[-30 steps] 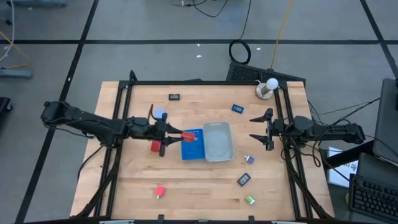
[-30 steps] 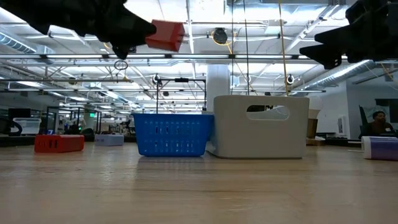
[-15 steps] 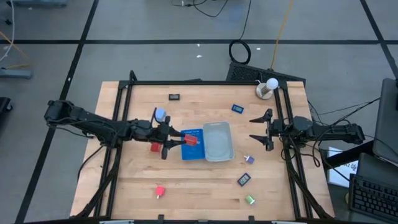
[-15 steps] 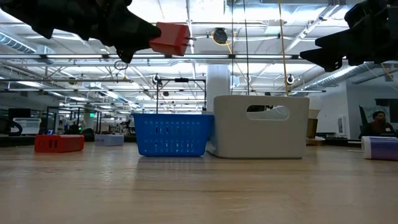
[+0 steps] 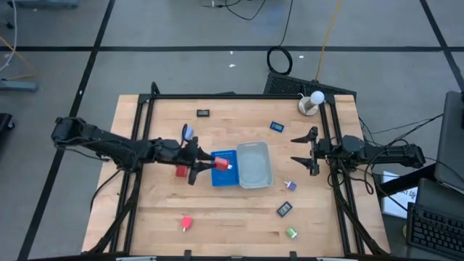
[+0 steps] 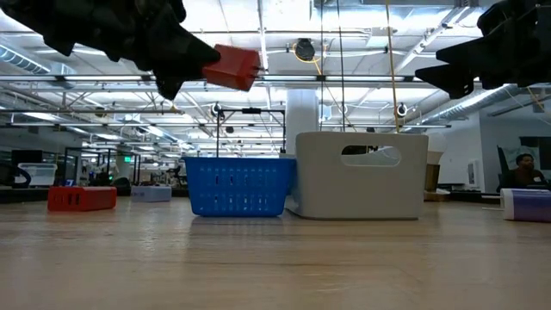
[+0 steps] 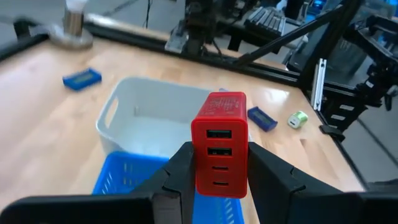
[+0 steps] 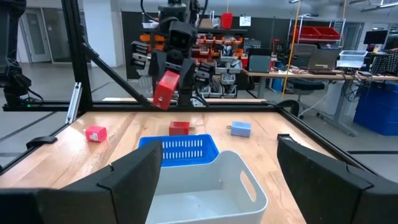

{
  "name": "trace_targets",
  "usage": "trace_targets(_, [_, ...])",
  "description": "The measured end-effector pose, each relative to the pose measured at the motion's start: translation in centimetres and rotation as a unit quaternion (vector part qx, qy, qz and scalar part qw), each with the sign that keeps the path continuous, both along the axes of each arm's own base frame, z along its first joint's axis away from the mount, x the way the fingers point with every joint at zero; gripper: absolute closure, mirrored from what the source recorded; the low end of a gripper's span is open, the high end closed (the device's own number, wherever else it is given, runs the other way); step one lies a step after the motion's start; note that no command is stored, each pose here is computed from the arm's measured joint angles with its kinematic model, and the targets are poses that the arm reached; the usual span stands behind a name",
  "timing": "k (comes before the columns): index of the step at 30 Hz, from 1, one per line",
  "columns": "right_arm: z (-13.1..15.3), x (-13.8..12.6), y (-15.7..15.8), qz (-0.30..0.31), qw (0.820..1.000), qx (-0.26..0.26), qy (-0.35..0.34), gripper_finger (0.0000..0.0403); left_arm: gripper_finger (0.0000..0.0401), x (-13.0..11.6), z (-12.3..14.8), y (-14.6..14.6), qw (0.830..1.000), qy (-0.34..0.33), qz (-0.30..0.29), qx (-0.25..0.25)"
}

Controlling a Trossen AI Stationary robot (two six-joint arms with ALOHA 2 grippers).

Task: Pick & Place Office items
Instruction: Put the right red charger adapter into the gray bin

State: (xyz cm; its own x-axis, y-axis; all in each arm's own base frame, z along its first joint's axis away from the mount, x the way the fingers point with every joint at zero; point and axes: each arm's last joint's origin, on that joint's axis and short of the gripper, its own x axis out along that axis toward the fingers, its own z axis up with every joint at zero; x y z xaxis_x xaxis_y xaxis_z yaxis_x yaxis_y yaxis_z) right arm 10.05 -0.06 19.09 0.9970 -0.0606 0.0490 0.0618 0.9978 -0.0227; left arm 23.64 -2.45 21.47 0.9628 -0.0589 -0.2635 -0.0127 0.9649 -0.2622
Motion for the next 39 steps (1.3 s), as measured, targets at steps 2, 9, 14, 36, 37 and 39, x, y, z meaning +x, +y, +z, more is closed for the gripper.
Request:
trace_targets(2, [0.0, 0.0, 0.0, 0.0, 1.0, 0.0, 0.0, 0.0094, 0.0286, 0.0, 0.0, 0.4, 1.0, 0.01, 0.006, -0.023])
trace_targets(9, [0.0, 0.0, 0.0, 0.0, 1.0, 0.0, -0.002, 0.0094, 0.0286, 0.3, -0.3, 1.1, 0.999, 0.019, 0.004, -0.046])
trace_targets(14, [0.1, 0.0, 0.0, 0.0, 1.0, 0.0, -0.003, 0.0094, 0.0286, 0.4, 0.0, 1.3, 0.999, 0.003, 0.007, -0.041])
trace_targets(36, [0.1, 0.0, 0.0, 0.0, 1.0, 0.003, -0.004, 0.0094, 0.0286, 11.3, 0.2, 6.1, 0.983, 0.094, -0.134, -0.083])
trace_targets(37, [0.1, 0.0, 0.0, 0.0, 1.0, 0.003, -0.004, 0.0094, 0.0286, 11.8, 0.0, 6.3, 0.982, 0.105, -0.133, -0.087])
trace_targets(39, [0.1, 0.0, 0.0, 0.0, 1.0, 0.002, -0.005, 0.0094, 0.0286, 12.6, -0.5, 6.4, 0.979, 0.134, -0.13, -0.087])
